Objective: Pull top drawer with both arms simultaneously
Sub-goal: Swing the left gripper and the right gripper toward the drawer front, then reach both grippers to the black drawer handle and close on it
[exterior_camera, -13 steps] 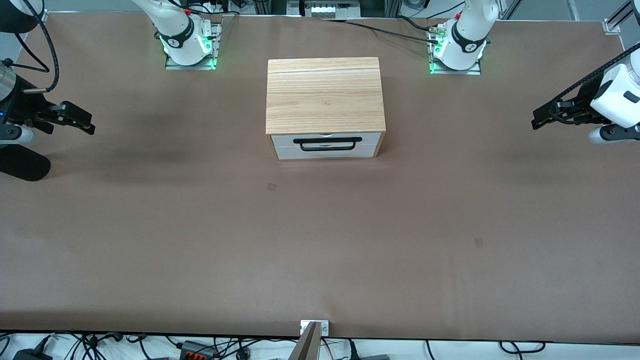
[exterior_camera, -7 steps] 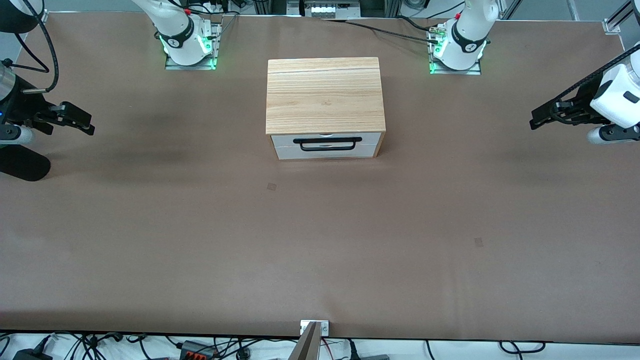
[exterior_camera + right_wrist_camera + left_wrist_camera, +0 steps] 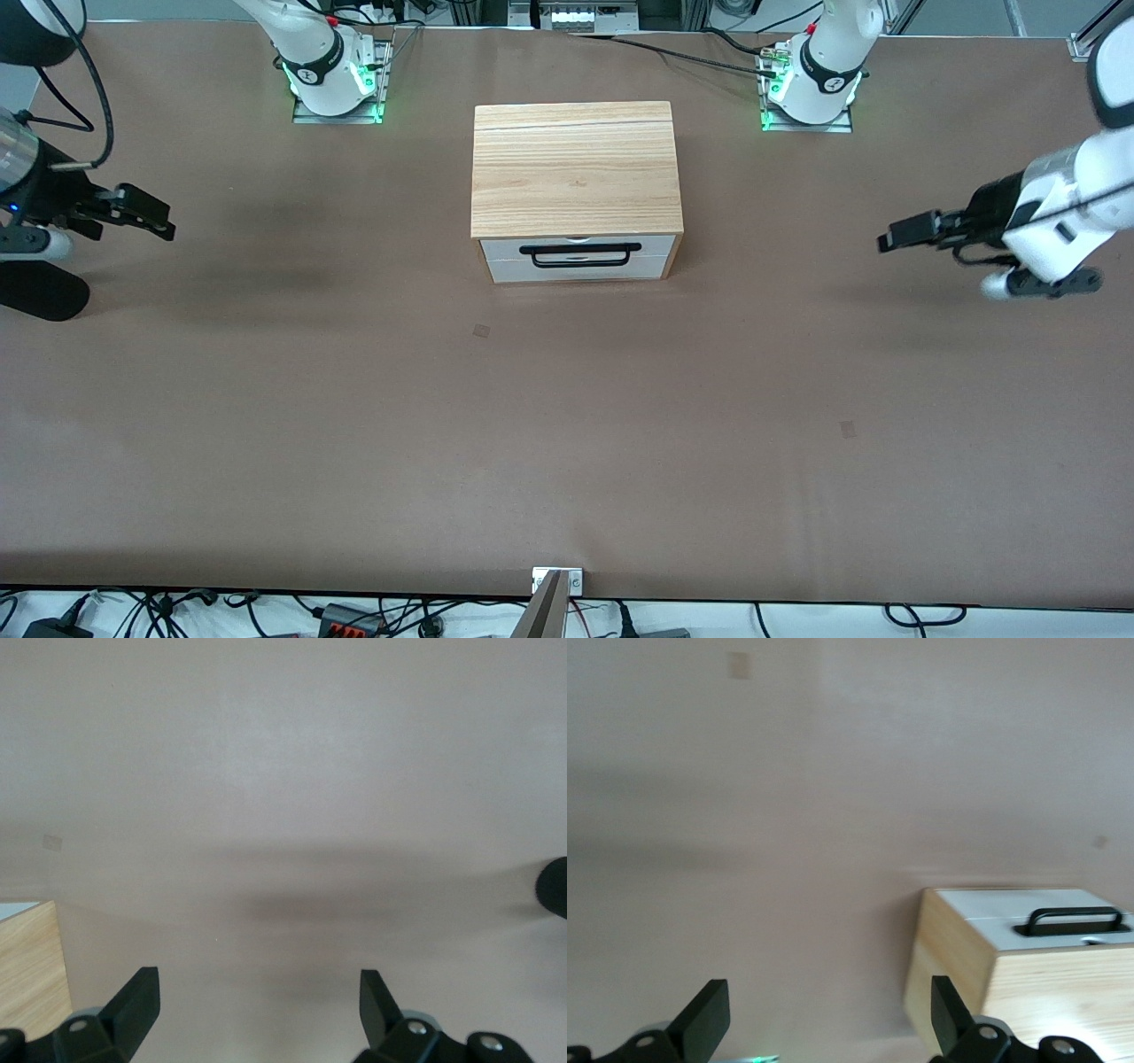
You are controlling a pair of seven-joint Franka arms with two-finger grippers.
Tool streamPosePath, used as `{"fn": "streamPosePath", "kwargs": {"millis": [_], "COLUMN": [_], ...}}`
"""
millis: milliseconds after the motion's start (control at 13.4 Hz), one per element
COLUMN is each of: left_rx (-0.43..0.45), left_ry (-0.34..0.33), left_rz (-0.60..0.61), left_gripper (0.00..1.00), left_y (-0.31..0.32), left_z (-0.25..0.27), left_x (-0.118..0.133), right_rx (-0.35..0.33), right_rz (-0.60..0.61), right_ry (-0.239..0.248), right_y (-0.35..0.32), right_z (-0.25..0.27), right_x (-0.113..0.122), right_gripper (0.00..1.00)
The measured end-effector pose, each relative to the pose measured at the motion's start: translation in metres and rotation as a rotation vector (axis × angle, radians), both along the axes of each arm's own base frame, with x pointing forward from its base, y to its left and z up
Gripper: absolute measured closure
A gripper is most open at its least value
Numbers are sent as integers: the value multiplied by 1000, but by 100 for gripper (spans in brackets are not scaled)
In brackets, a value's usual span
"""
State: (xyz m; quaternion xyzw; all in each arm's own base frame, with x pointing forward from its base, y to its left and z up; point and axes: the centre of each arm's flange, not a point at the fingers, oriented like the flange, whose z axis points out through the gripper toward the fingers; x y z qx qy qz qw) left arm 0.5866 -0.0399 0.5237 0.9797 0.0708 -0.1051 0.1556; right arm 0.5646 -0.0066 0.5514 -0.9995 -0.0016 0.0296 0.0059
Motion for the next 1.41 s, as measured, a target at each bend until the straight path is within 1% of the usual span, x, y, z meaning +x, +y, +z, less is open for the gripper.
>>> {"fn": "streamPosePath", "kwargs": {"millis": [223, 372, 447, 521, 596, 670, 745, 819, 894, 1043, 1191, 1340, 1415], "left_rx": [-158, -234, -254, -285, -331, -375, -403, -421, -431, -465, -557, -647, -696], "left_ry": [20, 9, 11, 23, 36, 45, 54, 49, 26, -45, -94, -151, -168], "left_rz": [-14, -47, -68, -78, -75, -63, -59, -73, -106, -194, -214, -224, -208], "left_gripper": [0, 0, 0, 0, 0, 0, 0, 0, 0, 0, 0, 0, 0], "left_y": [-18, -21, -20, -21, -23, -26, -29, -33, -39, -51, -63, -80, -90], "left_z": [-23, -38, -48, -62, -77, -91, -103, -112, -118, -134, -162, -196, -213], "left_x": [17, 25, 28, 32, 37, 42, 45, 48, 50, 52, 49, 40, 32], "right_rx": [46, 101, 128, 142, 155, 188, 247, 319, 372, 445, 524, 630, 671], "right_rz": [36, 85, 101, 120, 137, 144, 139, 135, 133, 140, 137, 78, 47], "right_ry": [102, 138, 141, 131, 124, 118, 119, 128, 135, 142, 150, 157, 167], "right_y": [24, 53, 69, 85, 100, 116, 133, 151, 169, 207, 248, 276, 283], "right_z": [-67, -103, -112, -119, -127, -137, -149, -161, -169, -178, -188, -204, -212], "right_x": [24, 38, 45, 53, 61, 68, 73, 76, 76, 72, 65, 61, 60], "right_gripper": [0, 0, 0, 0, 0, 0, 0, 0, 0, 0, 0, 0, 0]}}
